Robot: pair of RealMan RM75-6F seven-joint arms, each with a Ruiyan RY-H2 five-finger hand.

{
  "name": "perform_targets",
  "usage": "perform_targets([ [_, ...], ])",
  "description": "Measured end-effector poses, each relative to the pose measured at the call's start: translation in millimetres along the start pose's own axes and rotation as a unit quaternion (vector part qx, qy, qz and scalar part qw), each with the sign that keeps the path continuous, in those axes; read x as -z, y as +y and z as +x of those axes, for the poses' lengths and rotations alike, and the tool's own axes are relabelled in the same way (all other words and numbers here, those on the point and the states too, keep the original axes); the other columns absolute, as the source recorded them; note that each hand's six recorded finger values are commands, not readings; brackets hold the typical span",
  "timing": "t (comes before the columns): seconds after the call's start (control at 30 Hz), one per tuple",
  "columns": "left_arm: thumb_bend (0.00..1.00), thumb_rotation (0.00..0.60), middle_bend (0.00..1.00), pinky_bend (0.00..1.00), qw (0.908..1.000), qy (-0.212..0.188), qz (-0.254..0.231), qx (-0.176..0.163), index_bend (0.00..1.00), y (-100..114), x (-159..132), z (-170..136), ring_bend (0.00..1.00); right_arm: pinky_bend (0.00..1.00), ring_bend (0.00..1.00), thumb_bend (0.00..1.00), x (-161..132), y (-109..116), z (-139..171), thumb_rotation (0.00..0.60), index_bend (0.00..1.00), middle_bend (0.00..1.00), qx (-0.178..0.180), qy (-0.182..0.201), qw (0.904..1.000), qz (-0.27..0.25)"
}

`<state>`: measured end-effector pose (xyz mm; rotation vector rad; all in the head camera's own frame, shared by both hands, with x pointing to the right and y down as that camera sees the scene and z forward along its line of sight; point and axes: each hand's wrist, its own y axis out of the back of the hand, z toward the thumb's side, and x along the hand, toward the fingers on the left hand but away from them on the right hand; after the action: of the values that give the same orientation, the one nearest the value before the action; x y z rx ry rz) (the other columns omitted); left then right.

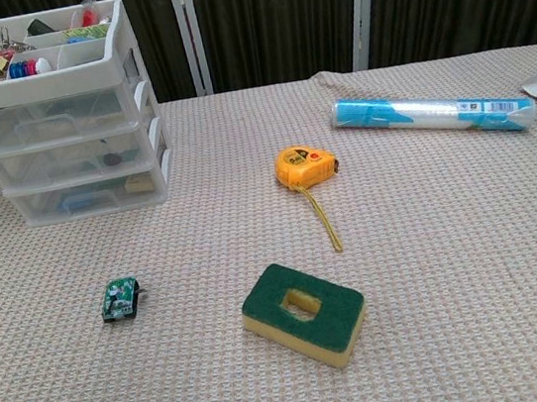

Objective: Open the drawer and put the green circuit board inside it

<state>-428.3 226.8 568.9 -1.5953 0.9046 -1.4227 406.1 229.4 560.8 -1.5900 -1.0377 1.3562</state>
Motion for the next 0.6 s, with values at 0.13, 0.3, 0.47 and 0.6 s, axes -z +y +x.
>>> perform_targets([
  [0.13, 0.46, 0.600, 0.06, 0.13, 0.9998, 0.002, -0.017, 0.003, 0.00, -0.2, -1.7, -0.5, 0.11, 0.00, 0.00, 0.00, -0.1, 0.0, 0.5, 0.600, 0.07, 0.00, 0.001, -0.001, 1.0000, 0.002],
  [0.3, 0.56, 0.600, 0.57, 0.53, 0.9970, 0.000, -0.077, 0.001, 0.00, 3.2, -9.0, 4.9, 0.60, 0.00, 0.00, 0.00, -0.6, 0.5, 0.9, 0.600, 0.07, 0.00, 0.003, -0.001, 1.0000, 0.000],
  [0.47, 0.58, 0.600, 0.76, 0.62, 0.9923, 0.004, -0.123, 0.013, 0.00, 2.9, -15.0, 21.5, 0.78, 0.00, 0.00, 0.00, -0.4, 0.1, 1.0, 0.600, 0.07, 0.00, 0.002, -0.001, 1.0000, 0.000],
  [0.6, 0.58, 0.600, 0.82, 0.66, 0.9845, 0.018, -0.171, 0.035, 0.00, 1.3, -21.4, 43.1, 0.83, 0.00, 0.00, 0.00, -0.6, 0.1, 1.1, 0.600, 0.07, 0.00, 0.003, 0.000, 1.0000, 0.001],
])
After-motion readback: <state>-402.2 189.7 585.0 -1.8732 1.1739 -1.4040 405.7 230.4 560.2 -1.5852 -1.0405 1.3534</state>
